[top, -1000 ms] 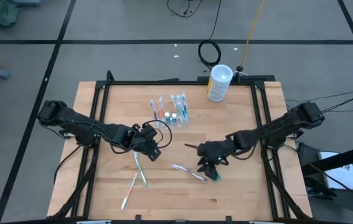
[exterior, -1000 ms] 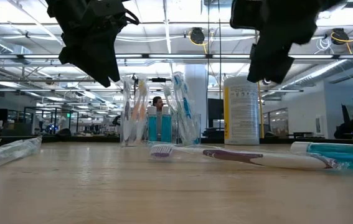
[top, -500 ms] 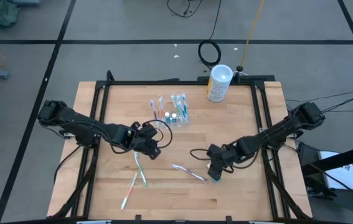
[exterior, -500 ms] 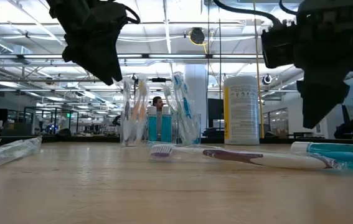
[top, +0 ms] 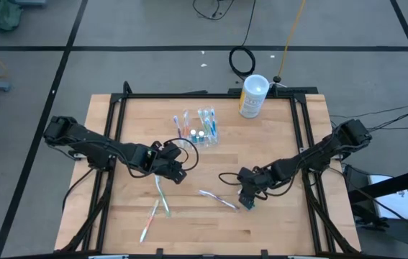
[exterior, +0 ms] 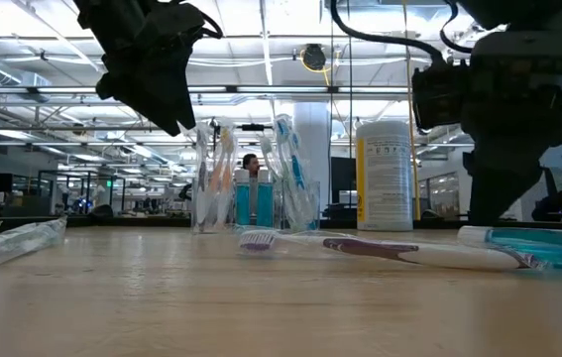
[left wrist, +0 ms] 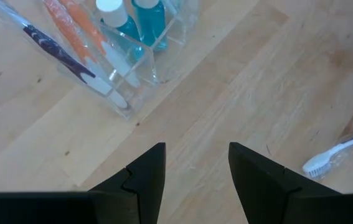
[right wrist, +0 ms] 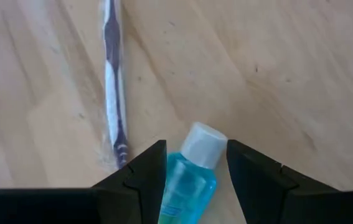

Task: Pick & Place toothbrushing station
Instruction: Put the mouthwash into the transparent organizer

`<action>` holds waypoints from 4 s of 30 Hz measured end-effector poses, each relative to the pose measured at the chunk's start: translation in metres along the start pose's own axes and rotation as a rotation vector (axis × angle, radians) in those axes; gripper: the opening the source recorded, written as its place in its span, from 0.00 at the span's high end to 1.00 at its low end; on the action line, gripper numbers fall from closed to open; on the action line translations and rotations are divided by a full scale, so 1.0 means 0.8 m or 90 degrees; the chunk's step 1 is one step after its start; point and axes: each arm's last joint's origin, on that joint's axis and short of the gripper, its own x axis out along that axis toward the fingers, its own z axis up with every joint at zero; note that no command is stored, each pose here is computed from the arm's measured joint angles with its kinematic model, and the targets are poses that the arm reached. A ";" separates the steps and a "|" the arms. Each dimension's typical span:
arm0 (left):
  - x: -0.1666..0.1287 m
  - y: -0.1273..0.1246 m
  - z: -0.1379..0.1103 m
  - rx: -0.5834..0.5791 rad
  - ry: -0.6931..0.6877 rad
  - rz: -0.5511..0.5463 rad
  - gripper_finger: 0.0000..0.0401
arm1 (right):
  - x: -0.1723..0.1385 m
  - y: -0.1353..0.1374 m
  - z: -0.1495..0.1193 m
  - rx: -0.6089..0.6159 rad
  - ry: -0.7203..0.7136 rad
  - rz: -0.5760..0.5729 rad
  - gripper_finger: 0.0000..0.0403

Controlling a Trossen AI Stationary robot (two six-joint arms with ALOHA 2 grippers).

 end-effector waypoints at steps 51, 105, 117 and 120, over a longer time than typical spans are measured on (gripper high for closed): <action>0.000 0.000 0.000 0.004 0.000 0.000 0.55 | 0.004 -0.005 0.020 -0.135 -0.056 0.008 0.85; 0.004 0.001 0.010 -0.065 -0.004 -0.025 0.55 | -0.007 -0.008 -0.014 -0.877 -0.002 0.172 0.51; 0.004 0.001 0.010 -0.054 -0.004 -0.026 0.55 | 0.012 -0.030 -0.028 -0.965 -0.045 0.208 0.51; 0.004 0.001 0.010 -0.053 -0.004 -0.026 0.55 | 0.018 -0.033 -0.029 -0.975 -0.038 0.207 0.51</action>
